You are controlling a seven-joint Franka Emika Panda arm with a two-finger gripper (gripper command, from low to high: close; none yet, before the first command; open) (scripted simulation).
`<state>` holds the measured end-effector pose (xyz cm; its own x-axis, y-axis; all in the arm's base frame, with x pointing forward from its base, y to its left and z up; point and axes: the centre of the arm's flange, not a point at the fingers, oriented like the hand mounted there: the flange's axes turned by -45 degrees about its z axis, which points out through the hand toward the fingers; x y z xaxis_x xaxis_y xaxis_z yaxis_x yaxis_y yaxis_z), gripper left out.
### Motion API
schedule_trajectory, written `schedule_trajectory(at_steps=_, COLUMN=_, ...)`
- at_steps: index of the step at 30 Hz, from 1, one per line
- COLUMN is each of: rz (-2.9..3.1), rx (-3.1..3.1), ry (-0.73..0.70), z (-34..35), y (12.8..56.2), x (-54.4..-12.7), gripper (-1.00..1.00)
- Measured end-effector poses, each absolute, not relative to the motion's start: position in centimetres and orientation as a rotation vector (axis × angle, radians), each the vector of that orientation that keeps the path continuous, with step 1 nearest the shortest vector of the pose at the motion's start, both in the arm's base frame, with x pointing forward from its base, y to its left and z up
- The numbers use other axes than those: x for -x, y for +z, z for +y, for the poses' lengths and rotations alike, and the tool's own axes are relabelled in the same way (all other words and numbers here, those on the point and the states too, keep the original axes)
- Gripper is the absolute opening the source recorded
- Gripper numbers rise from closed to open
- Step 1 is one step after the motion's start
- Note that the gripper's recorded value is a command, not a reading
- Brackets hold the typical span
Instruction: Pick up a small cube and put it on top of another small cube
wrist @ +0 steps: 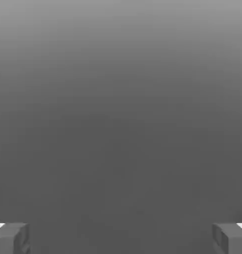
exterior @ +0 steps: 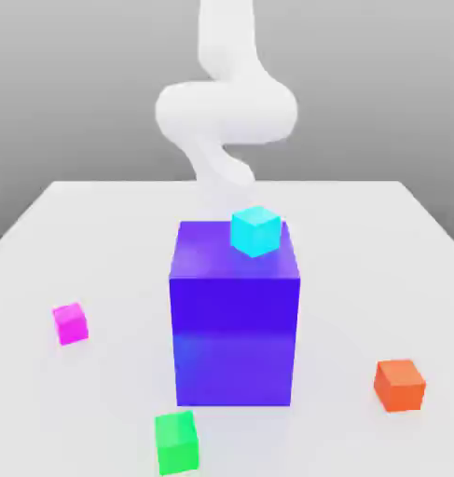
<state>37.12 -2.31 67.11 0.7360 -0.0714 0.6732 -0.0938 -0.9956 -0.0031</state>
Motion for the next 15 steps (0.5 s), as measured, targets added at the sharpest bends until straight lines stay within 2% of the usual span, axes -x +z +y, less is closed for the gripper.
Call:
schedule_trajectory(at_steps=7, rz=-0.468, rx=-2.884, ry=0.832, z=-10.6, y=55.1, x=-40.8, gripper=0.00)
schedule_trajectory(at_steps=15, rz=-0.843, rx=-2.848, ry=0.523, z=-20.2, y=41.3, x=-38.4, gripper=0.00)
